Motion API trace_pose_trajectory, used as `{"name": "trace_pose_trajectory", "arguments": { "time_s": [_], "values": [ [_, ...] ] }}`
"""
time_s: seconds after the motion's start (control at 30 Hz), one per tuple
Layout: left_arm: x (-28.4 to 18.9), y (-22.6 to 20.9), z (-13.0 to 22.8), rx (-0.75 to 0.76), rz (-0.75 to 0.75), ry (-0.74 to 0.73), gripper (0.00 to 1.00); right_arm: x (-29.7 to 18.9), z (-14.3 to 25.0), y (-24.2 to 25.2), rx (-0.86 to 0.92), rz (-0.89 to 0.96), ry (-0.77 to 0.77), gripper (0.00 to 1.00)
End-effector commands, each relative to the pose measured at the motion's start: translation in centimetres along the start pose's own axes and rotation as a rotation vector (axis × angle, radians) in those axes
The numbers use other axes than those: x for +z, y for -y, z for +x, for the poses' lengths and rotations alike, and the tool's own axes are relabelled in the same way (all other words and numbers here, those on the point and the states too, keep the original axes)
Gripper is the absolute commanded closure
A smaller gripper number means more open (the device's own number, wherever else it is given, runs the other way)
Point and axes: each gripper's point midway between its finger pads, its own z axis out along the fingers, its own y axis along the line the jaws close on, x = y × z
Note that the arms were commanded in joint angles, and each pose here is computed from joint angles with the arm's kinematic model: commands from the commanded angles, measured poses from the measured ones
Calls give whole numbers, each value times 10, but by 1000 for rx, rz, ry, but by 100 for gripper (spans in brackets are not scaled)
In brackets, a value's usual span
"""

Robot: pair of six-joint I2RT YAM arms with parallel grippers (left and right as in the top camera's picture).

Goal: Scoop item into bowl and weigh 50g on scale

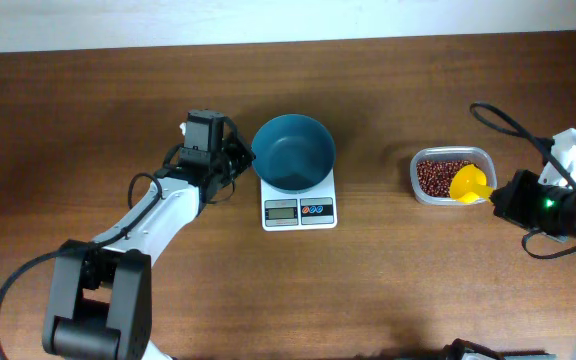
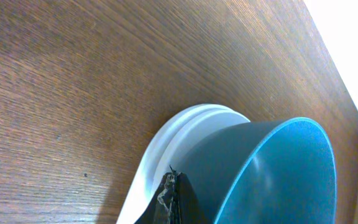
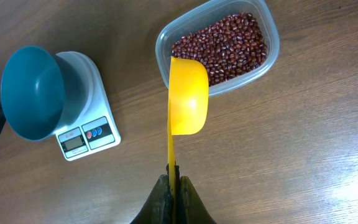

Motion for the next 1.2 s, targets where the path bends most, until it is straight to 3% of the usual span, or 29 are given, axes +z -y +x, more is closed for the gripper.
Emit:
{"name": "trace_pose_trajectory", "arguments": {
  "time_s": [0.0,1.17],
  "values": [
    [0,6,2,-17,21,-14,100,-2,-2,-3,-4,-16,9,96],
    [0,8,6,-94,30,-34,100,-2,-2,-3,-4,-15,9,96]
  ]
}}
